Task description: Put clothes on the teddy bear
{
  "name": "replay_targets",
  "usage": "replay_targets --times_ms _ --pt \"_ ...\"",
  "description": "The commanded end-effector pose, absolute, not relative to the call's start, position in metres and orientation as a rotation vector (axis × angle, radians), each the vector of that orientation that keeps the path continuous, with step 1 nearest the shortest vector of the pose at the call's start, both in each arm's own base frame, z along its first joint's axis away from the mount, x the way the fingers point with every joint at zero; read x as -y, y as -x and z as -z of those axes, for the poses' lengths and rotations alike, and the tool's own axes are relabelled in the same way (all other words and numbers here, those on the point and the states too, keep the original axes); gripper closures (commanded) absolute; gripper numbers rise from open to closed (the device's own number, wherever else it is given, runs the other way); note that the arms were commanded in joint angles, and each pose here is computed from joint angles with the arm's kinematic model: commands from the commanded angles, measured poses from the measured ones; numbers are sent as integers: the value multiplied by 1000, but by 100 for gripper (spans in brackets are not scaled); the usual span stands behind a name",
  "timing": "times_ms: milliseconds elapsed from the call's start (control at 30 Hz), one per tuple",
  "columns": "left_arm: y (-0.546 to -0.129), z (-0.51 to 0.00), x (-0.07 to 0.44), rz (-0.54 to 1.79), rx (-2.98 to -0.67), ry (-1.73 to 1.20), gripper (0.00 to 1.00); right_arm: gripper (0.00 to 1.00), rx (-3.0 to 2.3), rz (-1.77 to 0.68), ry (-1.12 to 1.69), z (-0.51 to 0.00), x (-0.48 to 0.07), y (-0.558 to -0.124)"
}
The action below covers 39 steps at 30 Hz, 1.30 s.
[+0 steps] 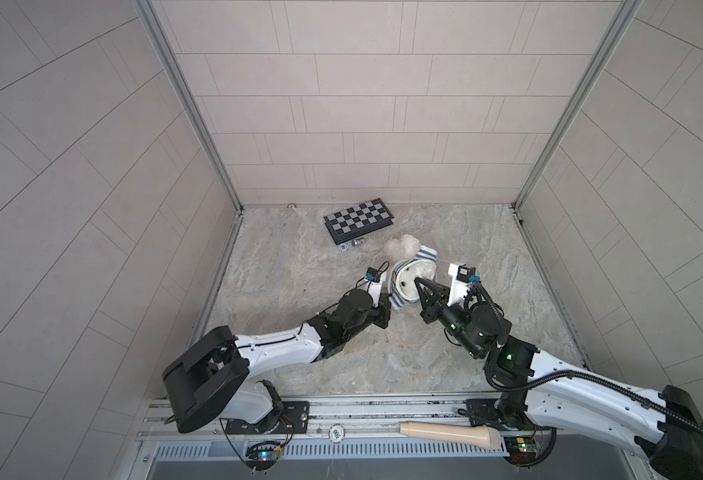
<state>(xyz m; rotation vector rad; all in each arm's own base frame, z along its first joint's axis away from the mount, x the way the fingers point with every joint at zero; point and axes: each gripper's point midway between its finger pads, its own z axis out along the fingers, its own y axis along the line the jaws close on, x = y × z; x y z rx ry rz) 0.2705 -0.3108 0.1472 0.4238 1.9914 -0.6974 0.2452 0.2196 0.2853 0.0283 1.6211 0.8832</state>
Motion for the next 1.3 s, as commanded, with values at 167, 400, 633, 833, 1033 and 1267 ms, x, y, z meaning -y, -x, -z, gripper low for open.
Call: replay_targets --times_ms 167,400,633,833,1033,1267 --pt "-285 -94 267 389 -2119 -410 100 100 -1400 -1110 -132 -352 -208 -238" --pt "-281 -77 266 395 -2137 -427 100 100 -1391 -1167 -175 -351 -196 -247" --pt "-272 -86 273 342 -2089 -504 100 100 -1390 -1216 -188 -351 -193 -253" --pt "-282 -68 258 305 -2155 -429 100 100 -1370 -1272 -159 -363 -193 -251" --pt "-286 -56 247 302 -2188 -378 100 100 -1351 -1313 -121 -375 -188 -247" --pt "-283 -61 249 324 -2172 -411 100 100 -1386 -1323 -107 -366 -190 -251"
